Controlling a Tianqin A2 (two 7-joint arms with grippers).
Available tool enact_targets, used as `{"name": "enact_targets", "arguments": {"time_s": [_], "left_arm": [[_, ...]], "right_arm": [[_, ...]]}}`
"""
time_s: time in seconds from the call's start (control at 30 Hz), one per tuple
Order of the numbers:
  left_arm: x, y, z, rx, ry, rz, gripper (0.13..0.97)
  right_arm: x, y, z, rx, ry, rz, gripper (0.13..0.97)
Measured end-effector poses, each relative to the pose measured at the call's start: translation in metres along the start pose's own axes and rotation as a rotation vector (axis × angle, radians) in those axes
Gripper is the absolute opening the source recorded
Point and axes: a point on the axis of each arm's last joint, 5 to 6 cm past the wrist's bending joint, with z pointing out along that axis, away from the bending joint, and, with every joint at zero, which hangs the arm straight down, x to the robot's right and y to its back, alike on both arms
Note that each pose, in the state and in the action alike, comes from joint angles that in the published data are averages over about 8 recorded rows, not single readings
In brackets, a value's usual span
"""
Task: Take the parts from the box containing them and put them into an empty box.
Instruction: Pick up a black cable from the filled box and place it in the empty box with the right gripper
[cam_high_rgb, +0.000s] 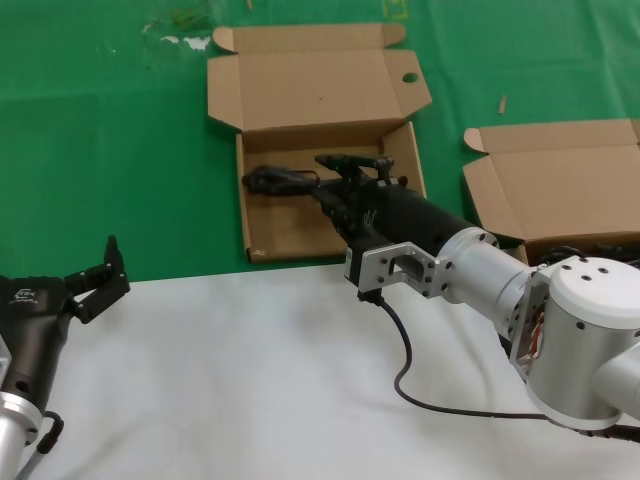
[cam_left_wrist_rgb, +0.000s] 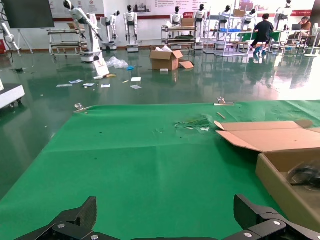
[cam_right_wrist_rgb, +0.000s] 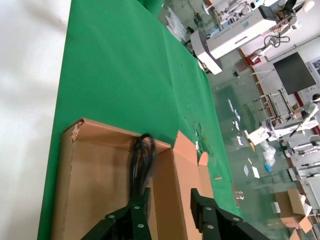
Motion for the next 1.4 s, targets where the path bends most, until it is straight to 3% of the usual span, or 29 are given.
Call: {"name": "enact_targets", "arguments": {"time_s": [0.43, 0.7, 0.83, 1.1, 1.4], "left_arm": [[0.0000, 0.0000, 0.0000, 0.000, 0.000, 0.000, 0.966], [0.0000, 0.0000, 0.0000, 0.000, 0.000, 0.000, 0.966], [0.0000, 0.0000, 0.0000, 0.000, 0.000, 0.000, 0.966], [0.0000, 0.0000, 0.0000, 0.000, 0.000, 0.000, 0.966], [0.0000, 0.0000, 0.0000, 0.000, 0.000, 0.000, 0.966]], "right_arm": [[0.0000, 0.0000, 0.0000, 0.000, 0.000, 0.000, 0.447], [0.0000, 0.0000, 0.0000, 0.000, 0.000, 0.000, 0.646], [0.0000, 0.0000, 0.0000, 0.000, 0.000, 0.000, 0.646], [0.0000, 0.0000, 0.0000, 0.000, 0.000, 0.000, 0.819], [0.0000, 0.0000, 0.0000, 0.000, 0.000, 0.000, 0.925]]}}
